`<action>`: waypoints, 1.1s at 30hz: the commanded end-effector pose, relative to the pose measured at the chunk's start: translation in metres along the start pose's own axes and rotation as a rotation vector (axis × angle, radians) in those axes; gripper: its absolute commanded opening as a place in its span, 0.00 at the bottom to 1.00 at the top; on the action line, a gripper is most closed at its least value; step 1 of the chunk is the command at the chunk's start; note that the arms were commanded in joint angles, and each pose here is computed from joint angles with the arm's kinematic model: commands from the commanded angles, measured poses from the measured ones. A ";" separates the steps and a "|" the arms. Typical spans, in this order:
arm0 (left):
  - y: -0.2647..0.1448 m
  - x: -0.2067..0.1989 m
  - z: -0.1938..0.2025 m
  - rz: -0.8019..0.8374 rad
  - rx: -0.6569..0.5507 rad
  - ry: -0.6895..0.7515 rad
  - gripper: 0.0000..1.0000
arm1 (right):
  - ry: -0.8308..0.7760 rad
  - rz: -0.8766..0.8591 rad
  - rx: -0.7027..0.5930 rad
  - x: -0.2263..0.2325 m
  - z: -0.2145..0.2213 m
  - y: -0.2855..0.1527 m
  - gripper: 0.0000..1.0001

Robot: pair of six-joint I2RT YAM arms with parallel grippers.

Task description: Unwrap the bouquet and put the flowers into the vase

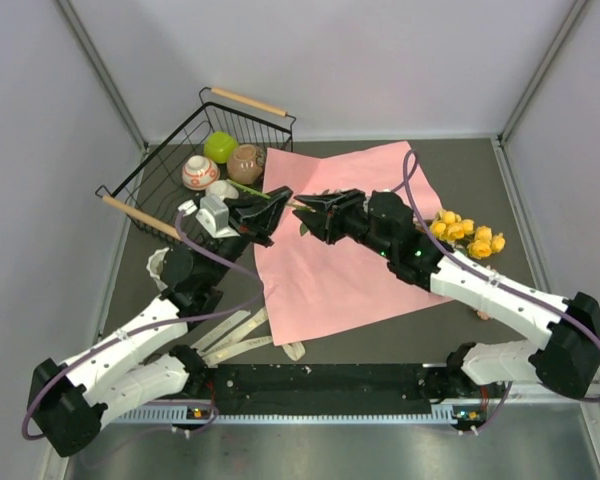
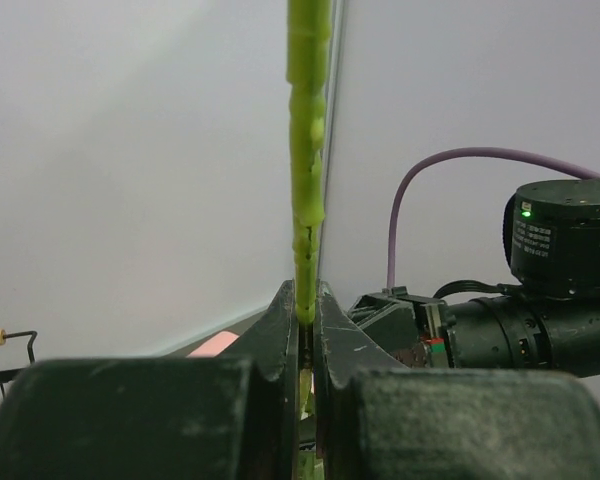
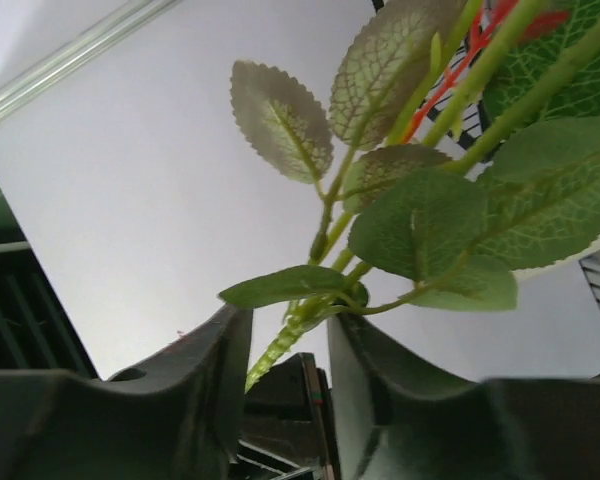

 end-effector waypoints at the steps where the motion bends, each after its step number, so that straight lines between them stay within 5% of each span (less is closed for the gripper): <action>1: -0.004 -0.010 -0.025 0.065 -0.100 0.030 0.00 | 0.103 -0.090 0.017 0.029 0.012 0.003 0.31; 11: -0.020 -0.006 -0.020 0.020 -0.044 0.032 0.02 | 0.069 -0.153 -0.014 0.037 0.011 0.007 0.00; 12: -0.023 -0.007 -0.019 0.015 -0.023 0.004 0.11 | 0.055 -0.163 -0.017 0.036 0.011 0.008 0.00; 13: -0.026 -0.009 -0.016 0.025 0.009 -0.015 0.36 | 0.034 -0.181 -0.029 0.038 0.009 0.008 0.00; 14: -0.032 -0.014 -0.024 0.041 0.010 -0.031 0.51 | 0.012 -0.193 -0.055 0.039 0.003 0.009 0.00; 17: -0.055 -0.028 -0.018 0.081 0.122 -0.131 0.67 | -0.092 -0.217 -0.109 0.044 -0.008 0.010 0.00; 24: -0.137 -0.062 -0.005 0.195 0.410 -0.277 0.78 | -0.582 -0.385 -0.217 0.093 -0.008 0.009 0.00; 27: -0.160 -0.071 -0.038 0.204 0.388 -0.292 0.80 | -0.882 -0.484 -0.235 0.130 0.009 0.003 0.00; 33: -0.187 -0.065 -0.119 0.028 0.345 -0.276 0.80 | -1.369 -0.776 0.027 0.167 0.080 0.000 0.00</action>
Point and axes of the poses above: each gripper's point midway between its finger pads, its own y axis out along the fingers, its own x axis along the line the jaws close on, z = x × y, the point moved 4 cm from there along -y, back along the fingers
